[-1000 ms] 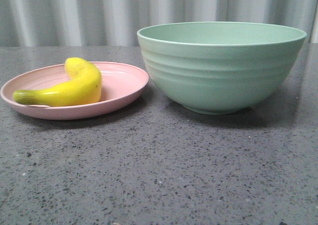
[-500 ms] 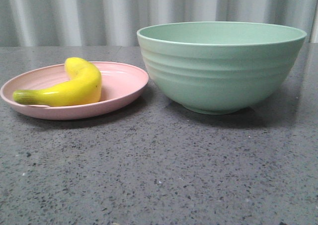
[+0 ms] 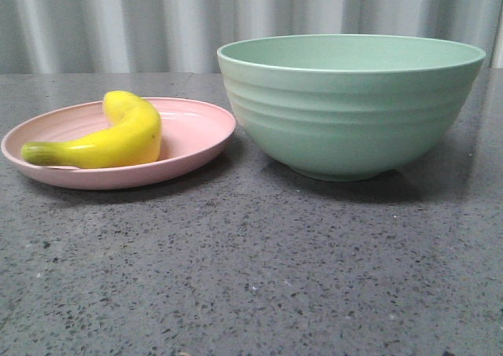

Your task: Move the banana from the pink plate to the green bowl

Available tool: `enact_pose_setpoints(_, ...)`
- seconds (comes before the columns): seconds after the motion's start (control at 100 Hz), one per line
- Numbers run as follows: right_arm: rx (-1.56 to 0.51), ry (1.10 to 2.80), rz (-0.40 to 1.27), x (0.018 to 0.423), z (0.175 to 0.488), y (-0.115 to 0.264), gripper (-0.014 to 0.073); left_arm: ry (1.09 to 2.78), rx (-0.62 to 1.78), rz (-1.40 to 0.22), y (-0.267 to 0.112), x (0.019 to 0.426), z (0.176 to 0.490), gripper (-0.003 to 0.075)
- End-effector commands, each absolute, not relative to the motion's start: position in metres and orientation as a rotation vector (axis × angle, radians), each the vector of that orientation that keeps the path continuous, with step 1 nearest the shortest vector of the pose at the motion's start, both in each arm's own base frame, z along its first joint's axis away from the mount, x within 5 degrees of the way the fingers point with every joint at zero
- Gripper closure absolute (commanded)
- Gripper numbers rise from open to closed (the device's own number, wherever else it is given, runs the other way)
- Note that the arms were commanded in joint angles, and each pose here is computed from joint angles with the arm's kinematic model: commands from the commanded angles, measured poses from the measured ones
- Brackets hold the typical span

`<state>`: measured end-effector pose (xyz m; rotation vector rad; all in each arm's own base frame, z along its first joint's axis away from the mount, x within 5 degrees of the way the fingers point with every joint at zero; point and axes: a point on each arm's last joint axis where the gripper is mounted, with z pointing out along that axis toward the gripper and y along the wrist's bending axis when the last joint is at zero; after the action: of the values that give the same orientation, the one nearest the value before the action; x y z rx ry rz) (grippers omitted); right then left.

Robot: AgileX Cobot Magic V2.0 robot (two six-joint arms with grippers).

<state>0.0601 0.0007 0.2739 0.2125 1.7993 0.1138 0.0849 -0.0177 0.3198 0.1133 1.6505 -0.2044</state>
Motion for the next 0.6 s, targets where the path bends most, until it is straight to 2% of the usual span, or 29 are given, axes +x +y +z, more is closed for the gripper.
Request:
enact_pose_setpoints(0.0, 0.211, 1.723, 0.1, 0.063, 0.288, -0.001, 0.0657, 1.634, 0.147, -0.245, -0.024, 0.097, 0.34, 0.0281)
enact_pose_setpoints(0.21, 0.211, 1.723, 0.1, 0.063, 0.288, -0.001, 0.0657, 1.82, 0.304, -0.356, -0.052, 0.126, 0.344, 0.0281)
enact_pose_setpoints(0.39, 0.211, 1.731, 0.101, 0.062, 0.287, -0.001, 0.0657, 1.907, 0.413, -0.482, -0.085, 0.147, 0.342, 0.0281)
enact_pose_setpoints(0.59, 0.211, 1.73, 0.101, 0.062, 0.288, -0.001, 0.0657, 1.996, 0.571, -0.547, -0.127, 0.166, 0.329, 0.0281)
